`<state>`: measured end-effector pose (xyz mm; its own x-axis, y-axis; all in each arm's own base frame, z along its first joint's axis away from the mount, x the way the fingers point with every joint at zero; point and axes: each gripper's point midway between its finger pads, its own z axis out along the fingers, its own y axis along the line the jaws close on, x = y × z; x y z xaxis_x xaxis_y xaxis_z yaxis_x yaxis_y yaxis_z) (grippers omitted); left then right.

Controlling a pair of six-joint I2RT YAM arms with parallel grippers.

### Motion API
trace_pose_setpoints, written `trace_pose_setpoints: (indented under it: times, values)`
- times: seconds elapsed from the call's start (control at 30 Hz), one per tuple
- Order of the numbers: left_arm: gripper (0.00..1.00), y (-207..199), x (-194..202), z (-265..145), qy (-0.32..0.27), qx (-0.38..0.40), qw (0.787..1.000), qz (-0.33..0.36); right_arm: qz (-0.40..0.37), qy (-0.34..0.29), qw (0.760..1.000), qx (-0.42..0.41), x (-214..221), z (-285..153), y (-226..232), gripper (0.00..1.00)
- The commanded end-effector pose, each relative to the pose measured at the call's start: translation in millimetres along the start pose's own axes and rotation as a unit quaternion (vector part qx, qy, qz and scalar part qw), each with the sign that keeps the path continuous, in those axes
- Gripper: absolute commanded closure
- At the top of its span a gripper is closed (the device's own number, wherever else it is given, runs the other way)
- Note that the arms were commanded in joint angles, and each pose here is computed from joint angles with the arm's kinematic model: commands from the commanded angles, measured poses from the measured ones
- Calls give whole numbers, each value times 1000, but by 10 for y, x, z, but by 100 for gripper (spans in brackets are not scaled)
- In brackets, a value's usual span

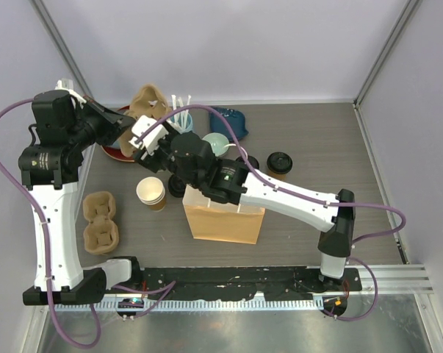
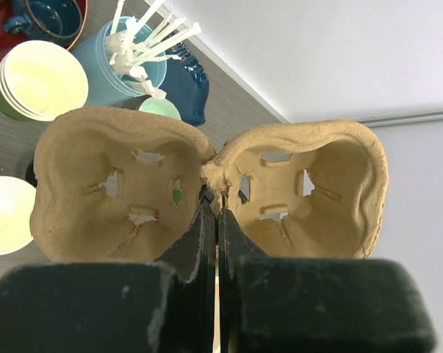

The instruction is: Pack the takeout coffee

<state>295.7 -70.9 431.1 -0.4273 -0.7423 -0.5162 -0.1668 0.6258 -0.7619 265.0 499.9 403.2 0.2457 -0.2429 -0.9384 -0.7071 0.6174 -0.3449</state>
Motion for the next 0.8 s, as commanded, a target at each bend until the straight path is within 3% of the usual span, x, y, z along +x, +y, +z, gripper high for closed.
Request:
trace_pose_setpoints:
  times: [0.0, 0.43, 0.77]
  values:
    - [100, -79, -63, -6, -17, 17, 1000, 4, 28, -80, 996, -7, -627, -384, -234, 34]
    - [100, -71, -61, 17, -16, 17, 1000, 4, -9, -90, 996, -22, -804, -229, -191, 34]
    - [100, -114, -113, 25, -23, 22, 999, 10, 34, -1, 998, 59, -152, -559, -626, 31]
